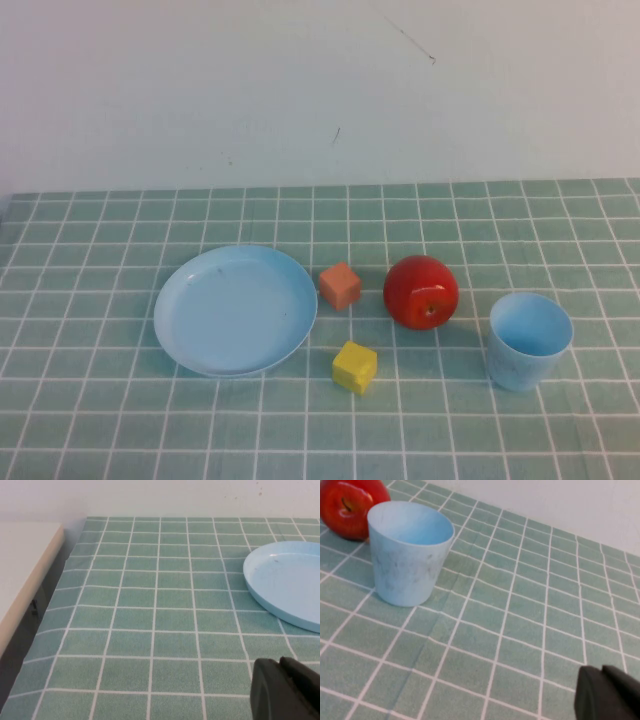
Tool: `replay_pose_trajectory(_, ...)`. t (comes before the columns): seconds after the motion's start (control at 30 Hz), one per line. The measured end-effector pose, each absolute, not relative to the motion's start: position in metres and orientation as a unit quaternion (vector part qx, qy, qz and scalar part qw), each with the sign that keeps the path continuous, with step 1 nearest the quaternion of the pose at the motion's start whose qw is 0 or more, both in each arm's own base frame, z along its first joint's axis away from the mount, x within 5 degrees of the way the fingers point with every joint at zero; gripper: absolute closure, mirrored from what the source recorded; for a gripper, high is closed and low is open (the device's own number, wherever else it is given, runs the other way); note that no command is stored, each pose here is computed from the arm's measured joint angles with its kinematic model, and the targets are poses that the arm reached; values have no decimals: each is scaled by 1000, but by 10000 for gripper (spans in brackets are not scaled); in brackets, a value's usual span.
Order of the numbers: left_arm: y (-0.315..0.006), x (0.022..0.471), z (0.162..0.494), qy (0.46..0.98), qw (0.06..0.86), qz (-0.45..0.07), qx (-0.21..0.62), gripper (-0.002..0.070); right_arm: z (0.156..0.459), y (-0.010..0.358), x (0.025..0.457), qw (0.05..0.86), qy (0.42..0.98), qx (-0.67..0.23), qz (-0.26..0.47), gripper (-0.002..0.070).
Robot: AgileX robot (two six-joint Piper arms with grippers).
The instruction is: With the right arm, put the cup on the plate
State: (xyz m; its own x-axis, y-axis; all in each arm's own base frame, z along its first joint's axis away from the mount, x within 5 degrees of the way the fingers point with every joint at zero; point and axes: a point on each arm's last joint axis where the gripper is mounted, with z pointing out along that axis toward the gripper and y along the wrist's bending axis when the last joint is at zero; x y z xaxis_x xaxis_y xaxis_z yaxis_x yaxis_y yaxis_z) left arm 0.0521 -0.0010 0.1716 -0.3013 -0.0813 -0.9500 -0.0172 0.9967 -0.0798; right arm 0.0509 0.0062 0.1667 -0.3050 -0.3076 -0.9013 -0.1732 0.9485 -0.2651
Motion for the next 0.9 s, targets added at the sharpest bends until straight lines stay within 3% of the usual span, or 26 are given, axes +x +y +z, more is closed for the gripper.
replay_pose_trajectory(0.43,-1,52,172,806,590,-27,-31,678,167,3,51,568,803,-158,-90,678)
replay_pose_trajectory(0.6,-1,52,172,806,590,-28,-31,678,168,-1,52,573,807,-114,-82,678)
replay_pose_trajectory(0.9,-1,52,172,806,590,-28,-31,678,185,-1,54,634,763,-95,-82,678)
